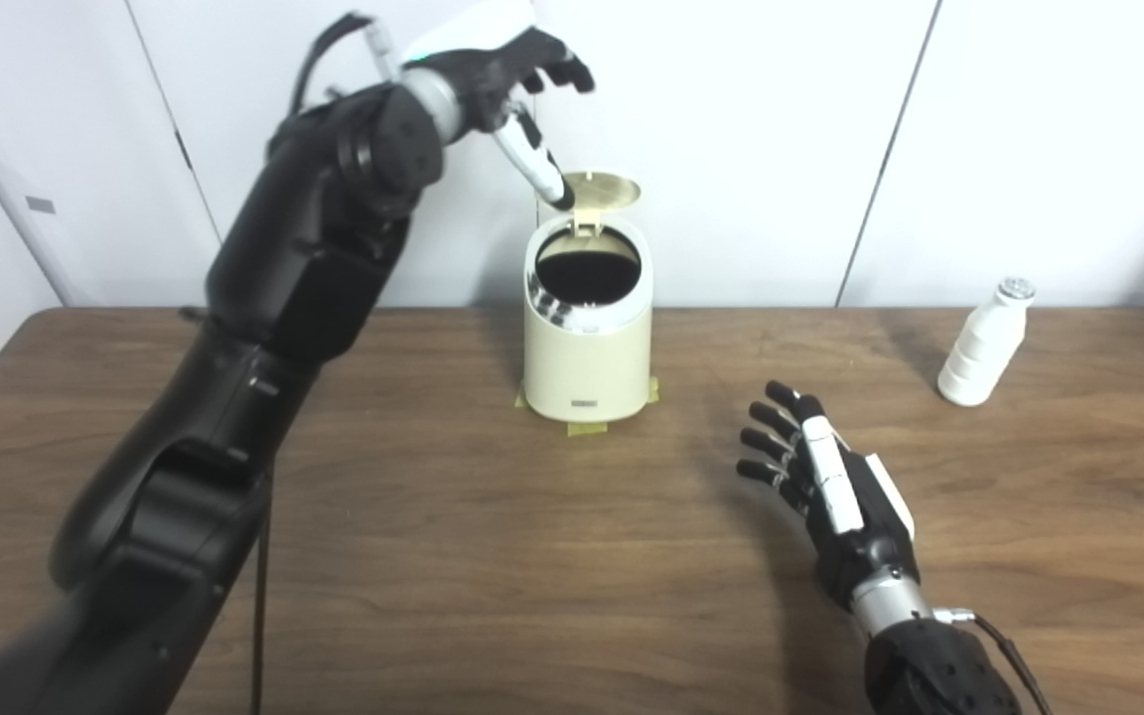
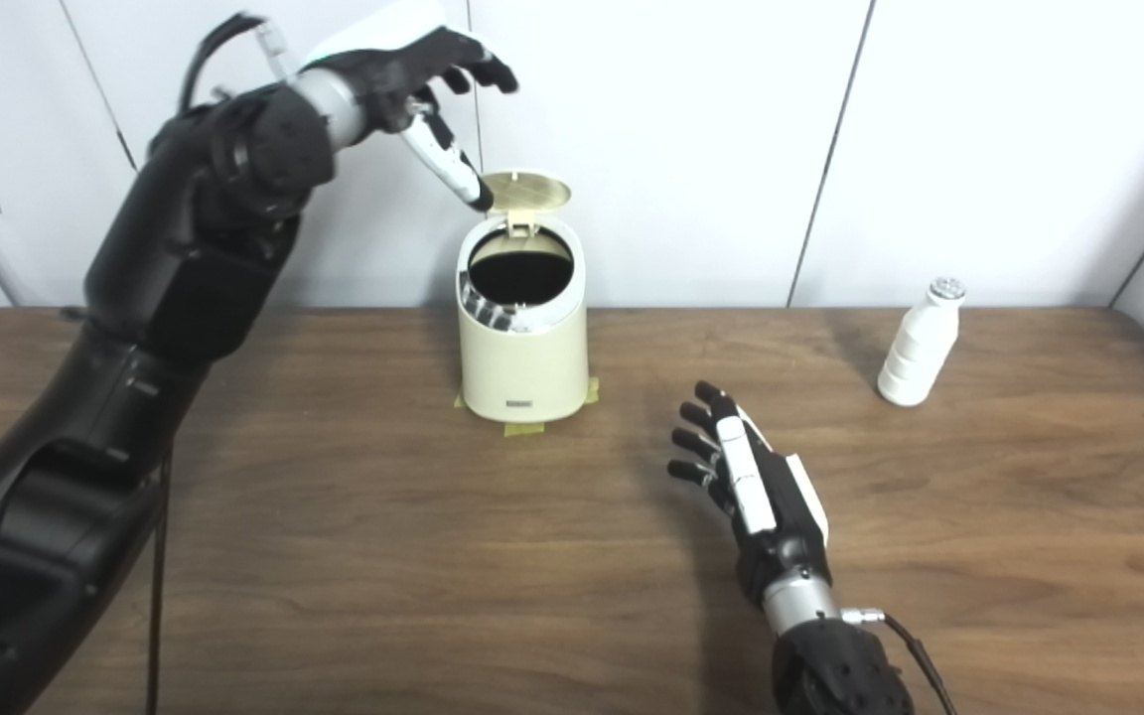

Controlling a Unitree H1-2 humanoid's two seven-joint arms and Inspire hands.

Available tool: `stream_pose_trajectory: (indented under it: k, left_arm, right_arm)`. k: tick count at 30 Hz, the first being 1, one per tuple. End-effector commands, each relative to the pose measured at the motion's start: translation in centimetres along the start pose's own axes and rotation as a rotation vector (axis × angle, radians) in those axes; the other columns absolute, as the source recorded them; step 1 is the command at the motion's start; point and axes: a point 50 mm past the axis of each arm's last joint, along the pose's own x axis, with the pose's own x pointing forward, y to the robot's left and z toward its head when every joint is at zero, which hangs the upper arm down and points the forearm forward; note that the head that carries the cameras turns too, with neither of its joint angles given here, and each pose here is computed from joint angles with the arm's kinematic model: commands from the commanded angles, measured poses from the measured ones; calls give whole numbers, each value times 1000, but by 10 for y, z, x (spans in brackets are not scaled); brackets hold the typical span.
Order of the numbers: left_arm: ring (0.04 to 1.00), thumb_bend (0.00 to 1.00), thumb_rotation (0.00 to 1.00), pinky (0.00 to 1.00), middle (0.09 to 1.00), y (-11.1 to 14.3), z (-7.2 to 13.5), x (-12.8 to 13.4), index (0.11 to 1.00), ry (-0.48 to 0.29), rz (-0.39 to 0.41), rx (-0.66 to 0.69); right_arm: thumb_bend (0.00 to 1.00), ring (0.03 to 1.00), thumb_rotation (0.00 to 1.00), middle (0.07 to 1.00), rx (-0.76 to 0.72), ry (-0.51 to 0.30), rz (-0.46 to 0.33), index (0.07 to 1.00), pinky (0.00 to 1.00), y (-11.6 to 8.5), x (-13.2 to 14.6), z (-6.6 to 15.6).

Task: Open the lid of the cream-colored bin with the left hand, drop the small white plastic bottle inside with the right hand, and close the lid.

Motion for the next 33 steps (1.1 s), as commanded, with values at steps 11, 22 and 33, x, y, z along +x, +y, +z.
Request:
stream_pose_trajectory:
  k: [11,22,33]
  left_arm:
    - [805,401,653,713,833,-43,-49,-63,852,-9,212,-464]
    - [864,458,817,820,885,-102,-68,-124,895,30,229,-716]
    - [891,373,831,858,909,-131,-88,-162,920,77,233,-867]
  right_arm:
    - [581,825,824,860,-14,-82,12,874,754,-9,1,23]
    - [529,796,668,840,-10,-206,-57,856,703,-16,3,30]
    - [714,755,214,830,-103,-304,-229,826,646,-46,13,28]
